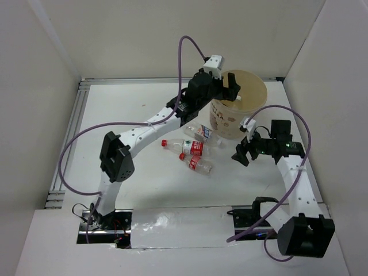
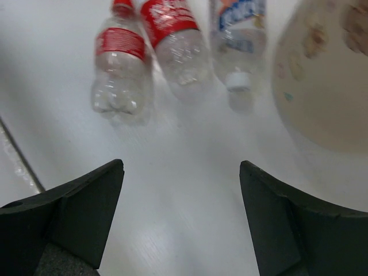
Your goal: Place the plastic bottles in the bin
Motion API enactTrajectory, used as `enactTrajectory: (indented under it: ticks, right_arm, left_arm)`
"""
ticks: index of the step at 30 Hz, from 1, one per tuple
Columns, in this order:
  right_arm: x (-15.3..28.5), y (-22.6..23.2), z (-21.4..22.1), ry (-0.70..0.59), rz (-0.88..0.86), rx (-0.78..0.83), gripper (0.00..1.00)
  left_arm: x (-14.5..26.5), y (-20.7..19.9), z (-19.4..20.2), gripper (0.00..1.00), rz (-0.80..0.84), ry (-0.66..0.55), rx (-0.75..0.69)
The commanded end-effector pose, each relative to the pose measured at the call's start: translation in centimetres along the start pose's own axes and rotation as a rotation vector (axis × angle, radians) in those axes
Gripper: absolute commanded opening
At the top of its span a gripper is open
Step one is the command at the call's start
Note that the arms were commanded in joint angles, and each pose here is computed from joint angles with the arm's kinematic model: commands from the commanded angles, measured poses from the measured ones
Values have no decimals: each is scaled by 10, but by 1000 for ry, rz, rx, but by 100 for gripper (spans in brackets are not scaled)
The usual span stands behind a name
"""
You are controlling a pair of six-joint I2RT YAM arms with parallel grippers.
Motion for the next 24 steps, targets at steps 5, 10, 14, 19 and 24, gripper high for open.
enactTrajectory:
  ticks: [5, 10, 14, 19, 24]
  right_arm:
    - [-59, 51, -17, 56, -229, 228, 87]
    - [-101, 67, -13, 134, -288, 233, 87]
    - [-127, 74, -8, 195, -259, 232, 87]
    - [-156, 78, 2, 251, -190, 199, 87]
    - [-180, 85, 27, 354, -192, 177, 83]
  left_arm:
    - [132, 56, -39, 100, -232, -30, 70]
    - [247, 109, 55, 100, -382, 160, 179]
    - [328, 119, 135, 98, -466, 298, 299]
    - [383, 105, 172, 100, -436, 291, 485]
    - [399, 98, 188, 100, -475, 325, 556]
Point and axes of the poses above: each gripper's point midway between its finger pads, its own x axis back along the fingers, its own y axis along the line the jaws close on, z = x × y, the point moved 4 cm from there along x, back along the fingers, and after that the axes turned 10 degrees about -x, right-handed, at the moved point
